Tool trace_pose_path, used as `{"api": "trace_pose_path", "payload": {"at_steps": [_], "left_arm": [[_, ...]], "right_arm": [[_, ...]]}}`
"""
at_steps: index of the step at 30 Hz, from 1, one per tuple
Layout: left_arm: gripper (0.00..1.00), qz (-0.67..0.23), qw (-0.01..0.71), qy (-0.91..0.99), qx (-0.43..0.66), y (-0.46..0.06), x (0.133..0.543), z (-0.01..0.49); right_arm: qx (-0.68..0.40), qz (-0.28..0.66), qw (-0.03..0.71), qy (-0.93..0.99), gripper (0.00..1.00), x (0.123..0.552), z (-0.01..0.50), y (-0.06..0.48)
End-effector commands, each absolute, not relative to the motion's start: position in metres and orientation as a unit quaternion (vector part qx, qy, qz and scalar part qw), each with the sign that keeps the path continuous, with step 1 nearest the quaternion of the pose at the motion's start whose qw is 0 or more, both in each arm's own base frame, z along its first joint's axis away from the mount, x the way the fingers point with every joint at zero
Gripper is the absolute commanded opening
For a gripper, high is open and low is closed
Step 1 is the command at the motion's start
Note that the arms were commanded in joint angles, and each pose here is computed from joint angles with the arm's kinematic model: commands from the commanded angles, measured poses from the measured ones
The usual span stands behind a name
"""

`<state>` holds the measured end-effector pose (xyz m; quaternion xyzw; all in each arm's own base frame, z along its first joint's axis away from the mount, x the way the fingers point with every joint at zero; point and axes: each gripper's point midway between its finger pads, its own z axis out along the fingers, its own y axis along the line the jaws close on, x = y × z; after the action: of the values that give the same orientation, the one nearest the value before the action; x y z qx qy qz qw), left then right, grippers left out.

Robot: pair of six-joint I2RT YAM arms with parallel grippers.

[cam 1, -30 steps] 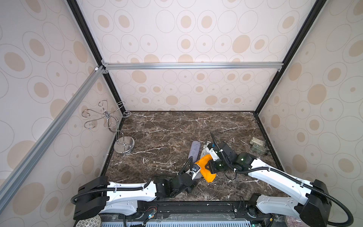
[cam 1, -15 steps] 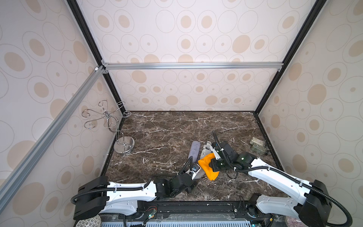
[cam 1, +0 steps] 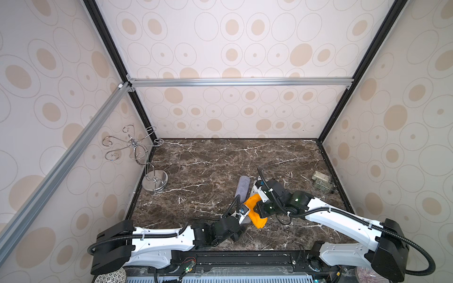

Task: Wipe the eyeglass case
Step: Wipe the dirt from the eyeglass case.

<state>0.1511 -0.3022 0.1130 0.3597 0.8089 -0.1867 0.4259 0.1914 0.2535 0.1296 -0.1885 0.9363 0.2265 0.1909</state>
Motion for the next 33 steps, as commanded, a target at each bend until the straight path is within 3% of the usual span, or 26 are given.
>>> {"api": "trace_pose_path", "payload": {"at_steps": [1, 11, 21, 33], "left_arm": [[0.38, -0.253, 0.462, 0.789, 0.317, -0.325, 0.159, 0.158], [0.38, -0.31, 0.407, 0.804, 0.302, -0.313, 0.167, 0.158], [0.39, -0.336, 0.391, 0.809, 0.283, -0.29, 0.184, 0.163], [0.4, -0.368, 0.392, 0.776, 0.33, -0.307, 0.175, 0.172]], "right_arm": [[-0.2, 0.25, 0.194, 0.927, 0.0, 0.187, 0.137, 0.265], [-0.11, 0.111, 0.208, 0.965, 0.0, 0.2, 0.123, 0.167], [-0.145, 0.07, 0.15, 0.975, 0.0, 0.174, 0.127, 0.147], [-0.266, 0.182, 0.157, 0.934, 0.0, 0.162, 0.157, 0.234]]}}
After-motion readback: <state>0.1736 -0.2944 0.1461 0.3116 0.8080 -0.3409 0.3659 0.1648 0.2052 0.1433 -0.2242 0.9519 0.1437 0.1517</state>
